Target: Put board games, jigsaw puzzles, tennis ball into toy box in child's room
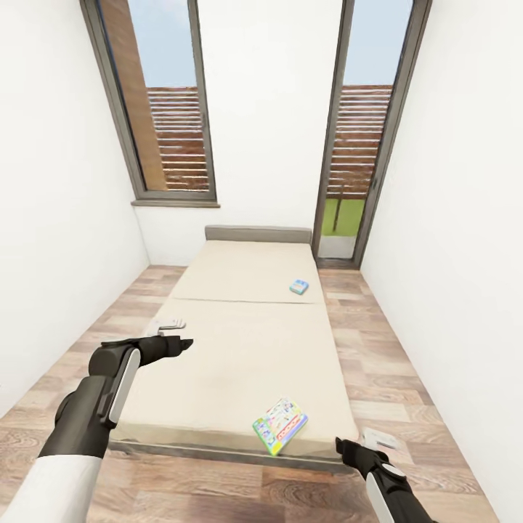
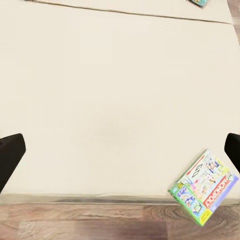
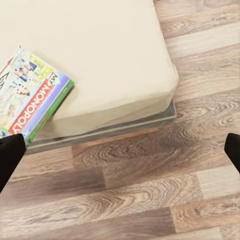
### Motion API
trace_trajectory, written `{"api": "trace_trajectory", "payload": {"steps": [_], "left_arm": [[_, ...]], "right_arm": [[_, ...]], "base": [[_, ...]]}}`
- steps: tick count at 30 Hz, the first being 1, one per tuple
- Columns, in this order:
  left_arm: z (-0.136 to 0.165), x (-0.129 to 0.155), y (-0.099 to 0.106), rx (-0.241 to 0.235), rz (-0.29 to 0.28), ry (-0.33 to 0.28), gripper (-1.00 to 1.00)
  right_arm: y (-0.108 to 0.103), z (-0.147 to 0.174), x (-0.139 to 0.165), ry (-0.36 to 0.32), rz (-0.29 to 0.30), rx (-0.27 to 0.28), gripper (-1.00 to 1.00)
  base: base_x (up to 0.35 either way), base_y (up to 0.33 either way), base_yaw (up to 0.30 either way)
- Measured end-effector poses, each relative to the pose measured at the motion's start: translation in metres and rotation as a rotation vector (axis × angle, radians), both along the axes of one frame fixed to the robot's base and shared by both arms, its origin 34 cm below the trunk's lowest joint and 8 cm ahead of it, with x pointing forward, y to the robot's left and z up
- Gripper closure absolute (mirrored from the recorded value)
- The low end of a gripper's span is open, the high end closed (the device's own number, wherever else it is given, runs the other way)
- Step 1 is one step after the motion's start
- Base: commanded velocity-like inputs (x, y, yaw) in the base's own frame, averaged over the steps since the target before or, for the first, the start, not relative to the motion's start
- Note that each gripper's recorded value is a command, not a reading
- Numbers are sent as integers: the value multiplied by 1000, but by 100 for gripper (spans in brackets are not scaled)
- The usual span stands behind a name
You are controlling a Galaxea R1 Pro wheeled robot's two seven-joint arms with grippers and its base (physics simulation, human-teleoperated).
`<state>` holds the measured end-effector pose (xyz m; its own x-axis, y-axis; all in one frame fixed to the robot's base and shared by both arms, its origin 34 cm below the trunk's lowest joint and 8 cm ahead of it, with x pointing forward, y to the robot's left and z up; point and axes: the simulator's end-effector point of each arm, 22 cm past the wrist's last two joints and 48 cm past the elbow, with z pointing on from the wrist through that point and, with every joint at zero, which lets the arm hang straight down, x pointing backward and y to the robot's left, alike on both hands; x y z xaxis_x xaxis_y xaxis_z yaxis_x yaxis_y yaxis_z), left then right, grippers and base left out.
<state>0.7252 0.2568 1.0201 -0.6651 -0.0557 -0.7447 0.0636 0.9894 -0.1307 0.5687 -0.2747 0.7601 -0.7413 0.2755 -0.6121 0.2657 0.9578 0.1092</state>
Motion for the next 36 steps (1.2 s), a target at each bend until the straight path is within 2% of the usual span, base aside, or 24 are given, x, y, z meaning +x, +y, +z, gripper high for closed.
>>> {"api": "trace_trajectory", "payload": {"steps": [19, 30, 36], "left_arm": [[1, 0, 0, 1, 0, -2, -100], [0, 0, 0, 0, 0, -1, -100], [0, 0, 0, 0, -1, -1, -100]], "right_arm": [[-1, 1, 0, -2, -2, 1, -100], [-1, 0, 0, 0, -3, 1, -100], [-2, -1, -1, 3, -7, 2, -100]], "base": [[137, 208, 1], [22, 295, 0], [1, 78, 0]]}}
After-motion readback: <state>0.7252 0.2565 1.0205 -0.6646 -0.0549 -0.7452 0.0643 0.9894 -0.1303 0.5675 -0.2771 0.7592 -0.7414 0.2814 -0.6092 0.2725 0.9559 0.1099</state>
